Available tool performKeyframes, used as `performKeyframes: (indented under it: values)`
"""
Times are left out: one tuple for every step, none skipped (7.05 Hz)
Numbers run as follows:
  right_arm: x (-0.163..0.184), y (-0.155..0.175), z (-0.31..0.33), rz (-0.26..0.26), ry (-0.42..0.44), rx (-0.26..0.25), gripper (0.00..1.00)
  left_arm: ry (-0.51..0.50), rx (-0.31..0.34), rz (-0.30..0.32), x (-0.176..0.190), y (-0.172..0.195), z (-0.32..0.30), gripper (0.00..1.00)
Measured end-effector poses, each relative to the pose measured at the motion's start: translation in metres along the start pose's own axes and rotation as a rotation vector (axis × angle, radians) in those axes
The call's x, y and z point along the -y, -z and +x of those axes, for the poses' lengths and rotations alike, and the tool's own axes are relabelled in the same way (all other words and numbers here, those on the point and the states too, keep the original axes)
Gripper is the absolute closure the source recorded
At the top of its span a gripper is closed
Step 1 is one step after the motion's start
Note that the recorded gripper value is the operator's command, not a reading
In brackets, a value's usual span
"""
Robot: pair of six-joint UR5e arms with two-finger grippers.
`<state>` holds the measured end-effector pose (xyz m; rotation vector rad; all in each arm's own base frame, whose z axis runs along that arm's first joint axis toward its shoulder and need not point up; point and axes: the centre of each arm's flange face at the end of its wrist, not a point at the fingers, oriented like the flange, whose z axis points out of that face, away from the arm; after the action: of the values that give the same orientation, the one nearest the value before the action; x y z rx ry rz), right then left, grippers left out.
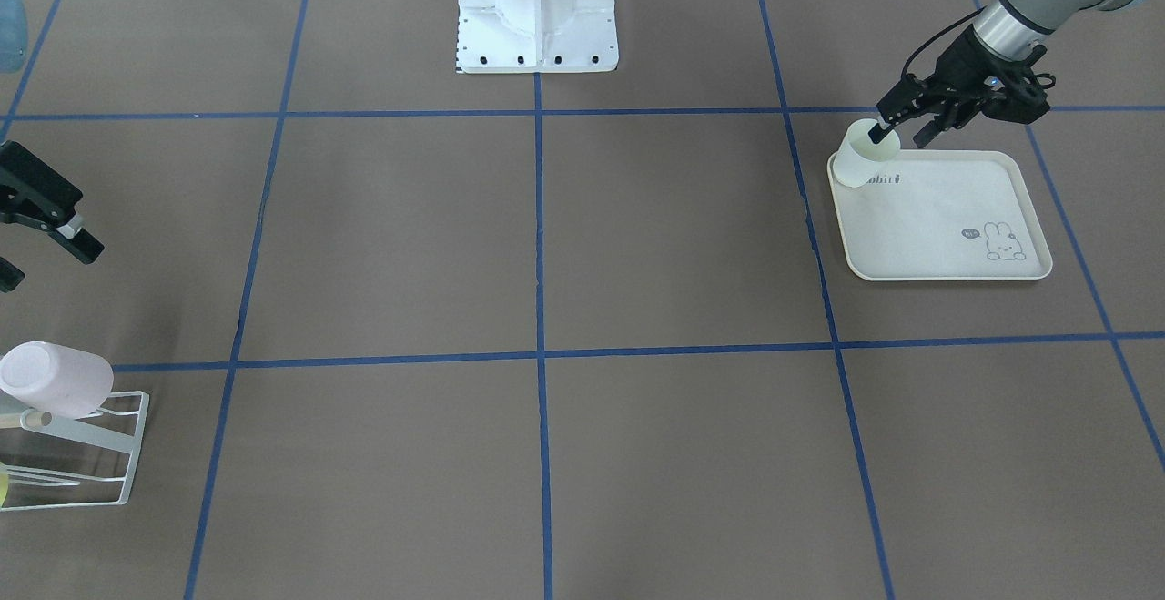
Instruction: Transfer IKEA cup to right arm and place on rack
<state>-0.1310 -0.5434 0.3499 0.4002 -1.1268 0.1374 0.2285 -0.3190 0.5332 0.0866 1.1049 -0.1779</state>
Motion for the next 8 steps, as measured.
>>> performKeyframes:
  values:
    - [0.0, 0.0, 0.0, -0.001, -0.001, -0.001, 0.0, -0.007, 0.003, 0.0, 0.0, 0.0, -0.001, 0.18]
    - [0.0, 0.0, 0.0, -0.001, -0.001, 0.0, 0.0, -0.011, 0.004, -0.003, -0.001, -0.001, -0.001, 0.18]
    - [0.0, 0.0, 0.0, -0.001, -0.001, 0.0, 0.0, -0.013, 0.006, -0.007, -0.002, -0.003, -0.002, 0.22]
    - [0.0, 0.0, 0.0, 0.0, 0.0, 0.0, 0.0, -0.013, 0.01, -0.011, -0.003, -0.005, -0.003, 0.3]
    - [0.001, 0.0, 0.0, 0.001, 0.0, 0.0, 0.0, -0.011, 0.016, -0.014, -0.003, -0.007, -0.006, 0.44]
    - [0.001, 0.0, -0.001, 0.001, 0.001, 0.001, 0.0, -0.009, 0.021, -0.016, -0.003, -0.009, -0.008, 0.56]
    - [0.001, 0.0, -0.001, 0.002, 0.001, 0.001, 0.0, -0.008, 0.023, -0.017, -0.003, -0.01, -0.009, 0.58]
    - [0.001, 0.0, -0.002, 0.002, 0.002, 0.001, 0.0, -0.009, 0.023, -0.018, -0.003, -0.01, -0.009, 0.59]
